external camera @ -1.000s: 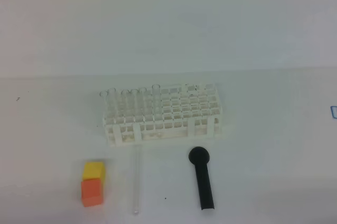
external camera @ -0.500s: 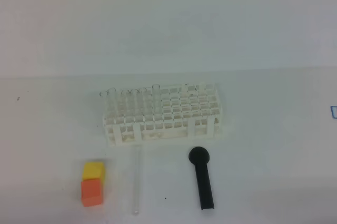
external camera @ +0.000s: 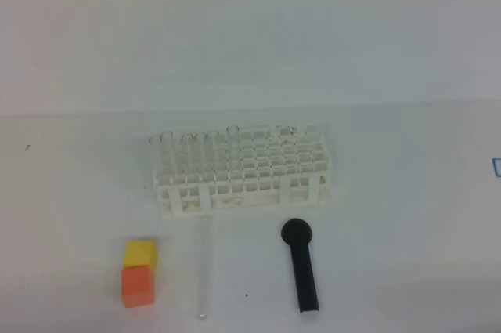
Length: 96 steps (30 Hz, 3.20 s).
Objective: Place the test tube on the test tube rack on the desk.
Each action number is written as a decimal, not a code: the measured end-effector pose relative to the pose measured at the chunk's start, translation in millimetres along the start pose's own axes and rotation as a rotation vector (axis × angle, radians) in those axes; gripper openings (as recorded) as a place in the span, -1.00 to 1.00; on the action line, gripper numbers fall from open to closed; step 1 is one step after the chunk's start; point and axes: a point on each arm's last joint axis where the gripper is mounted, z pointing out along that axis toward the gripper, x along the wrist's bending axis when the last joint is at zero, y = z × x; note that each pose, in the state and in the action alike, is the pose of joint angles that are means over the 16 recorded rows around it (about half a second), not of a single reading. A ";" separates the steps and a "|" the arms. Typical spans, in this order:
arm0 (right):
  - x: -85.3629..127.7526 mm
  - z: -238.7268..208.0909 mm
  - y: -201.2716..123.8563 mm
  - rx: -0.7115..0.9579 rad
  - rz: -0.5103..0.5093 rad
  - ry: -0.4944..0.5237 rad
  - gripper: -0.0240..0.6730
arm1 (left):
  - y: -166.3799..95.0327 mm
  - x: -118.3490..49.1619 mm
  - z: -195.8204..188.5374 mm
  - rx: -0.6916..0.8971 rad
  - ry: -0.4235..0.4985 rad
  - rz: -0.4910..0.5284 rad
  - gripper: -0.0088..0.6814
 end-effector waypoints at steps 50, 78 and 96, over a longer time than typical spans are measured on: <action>0.0 0.0 0.0 0.000 0.000 0.000 -0.94 | 161.0 -19.9 5.7 -0.022 -0.101 -0.150 -0.98; 0.0 0.0 0.0 0.000 0.000 0.000 -0.94 | 72.4 -201.1 156.3 1.135 -0.374 0.166 -0.98; 0.0 0.0 0.0 0.000 0.000 0.000 -0.94 | 66.5 -226.6 212.2 1.150 -0.223 0.281 -0.98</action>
